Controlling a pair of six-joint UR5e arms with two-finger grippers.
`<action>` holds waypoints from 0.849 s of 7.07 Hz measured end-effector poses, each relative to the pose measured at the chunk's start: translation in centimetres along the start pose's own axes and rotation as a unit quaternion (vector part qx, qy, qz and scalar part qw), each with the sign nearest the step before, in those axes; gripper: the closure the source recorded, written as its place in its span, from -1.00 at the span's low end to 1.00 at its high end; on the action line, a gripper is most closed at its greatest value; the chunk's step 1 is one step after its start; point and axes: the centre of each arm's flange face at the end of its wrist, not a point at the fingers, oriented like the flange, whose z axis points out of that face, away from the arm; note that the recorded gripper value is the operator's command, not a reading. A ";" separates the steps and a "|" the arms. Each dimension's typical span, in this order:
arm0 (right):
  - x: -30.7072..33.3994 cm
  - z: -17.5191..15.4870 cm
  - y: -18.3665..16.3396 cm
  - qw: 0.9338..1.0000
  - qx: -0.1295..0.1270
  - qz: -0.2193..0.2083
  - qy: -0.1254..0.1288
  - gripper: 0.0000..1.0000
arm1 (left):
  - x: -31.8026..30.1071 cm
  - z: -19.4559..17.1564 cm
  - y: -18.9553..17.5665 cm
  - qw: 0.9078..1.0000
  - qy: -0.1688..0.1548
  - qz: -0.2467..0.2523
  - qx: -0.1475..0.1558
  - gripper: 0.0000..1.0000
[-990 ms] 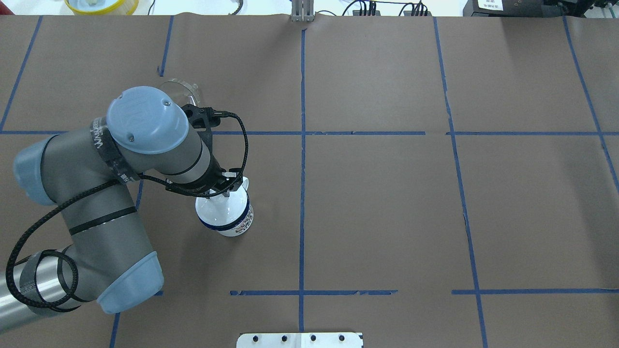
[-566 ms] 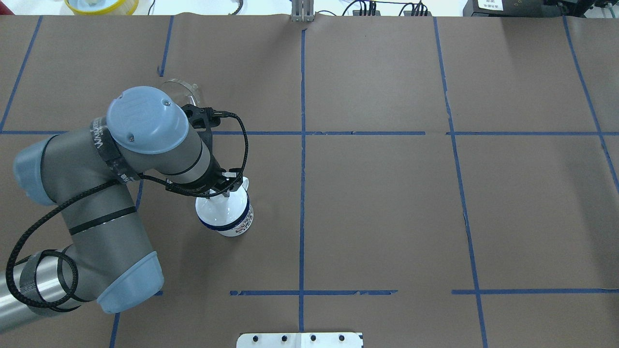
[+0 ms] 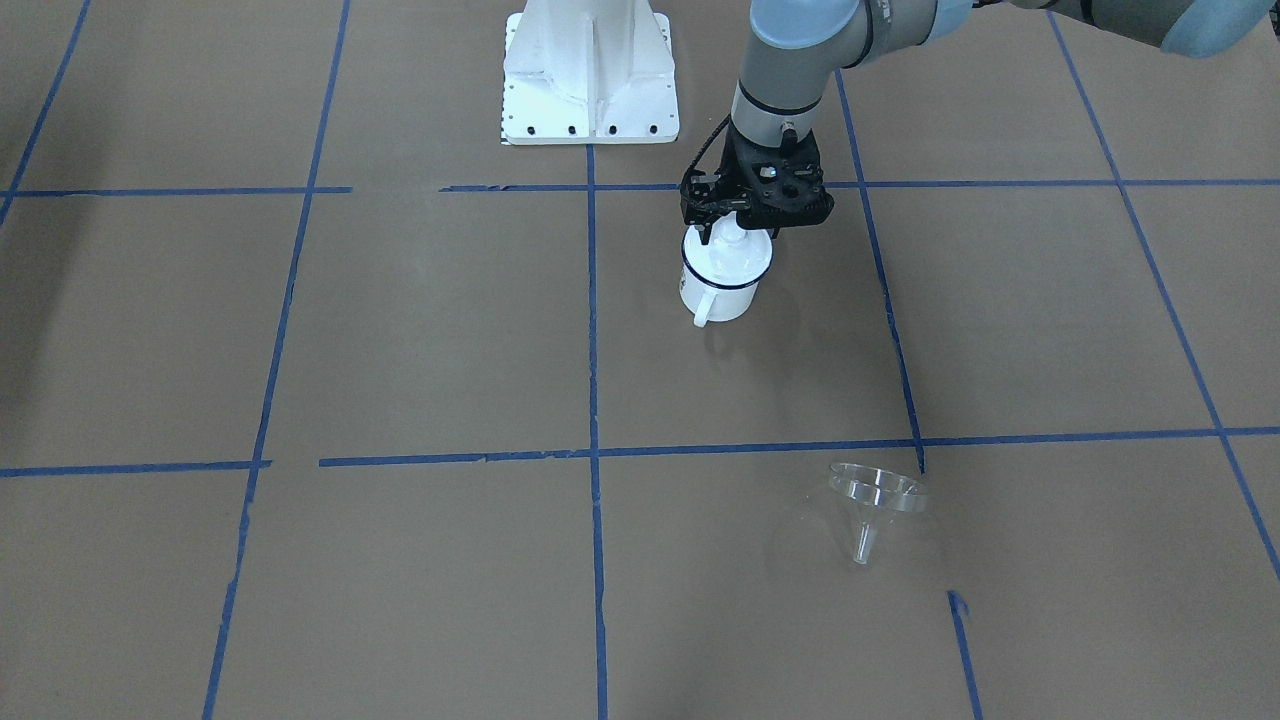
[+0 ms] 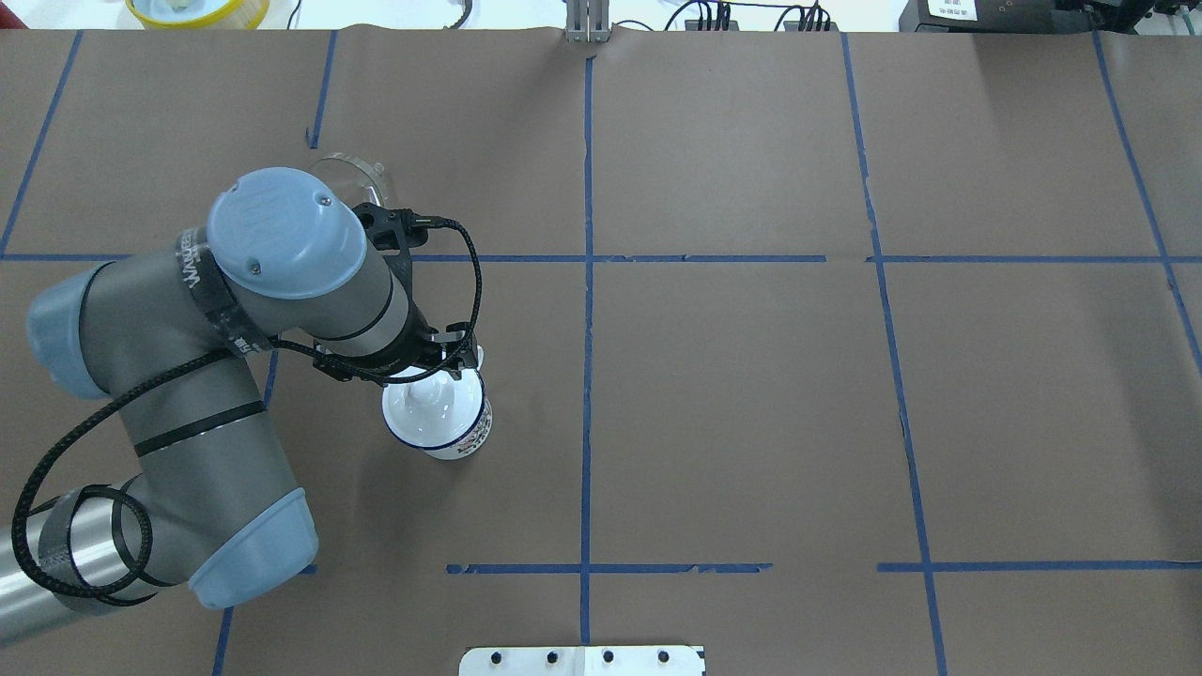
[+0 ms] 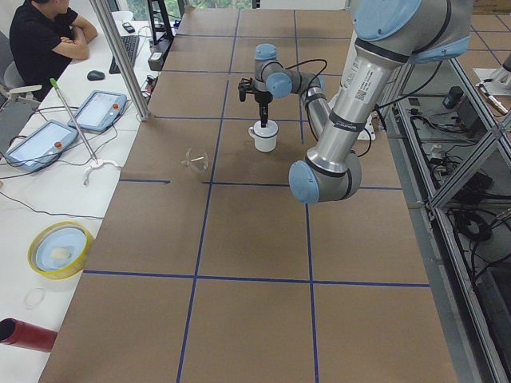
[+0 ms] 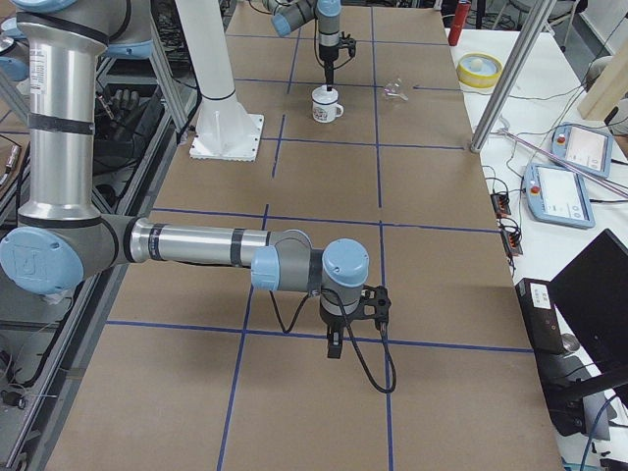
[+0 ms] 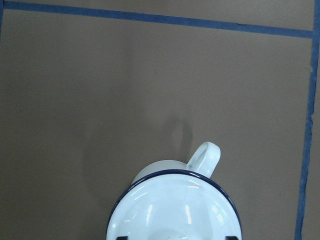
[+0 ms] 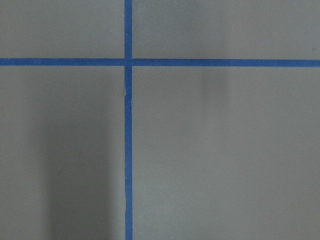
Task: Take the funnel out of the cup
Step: 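Lower the white lid onto the mug opening and adjust its seating, then open the left gripper and withdraw it away from the mug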
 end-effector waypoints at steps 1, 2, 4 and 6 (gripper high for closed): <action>0.0 0.0 0.0 1.000 0.000 0.000 0.000 -1.00 | 0.0 0.0 0.0 1.000 0.000 0.000 0.000 -1.00; 0.0 0.0 0.0 1.000 0.000 0.000 0.000 -1.00 | 0.0 -0.3 -0.1 1.000 0.002 0.000 0.002 -1.00; 0.0 0.0 0.0 1.000 0.000 0.000 0.000 -1.00 | -0.7 -2.1 -1.8 1.000 0.013 -0.008 0.021 -1.00; 0.0 0.0 0.0 1.000 0.000 0.000 0.000 -1.00 | -2.8 -4.9 -5.6 0.997 0.043 -0.006 0.064 -1.00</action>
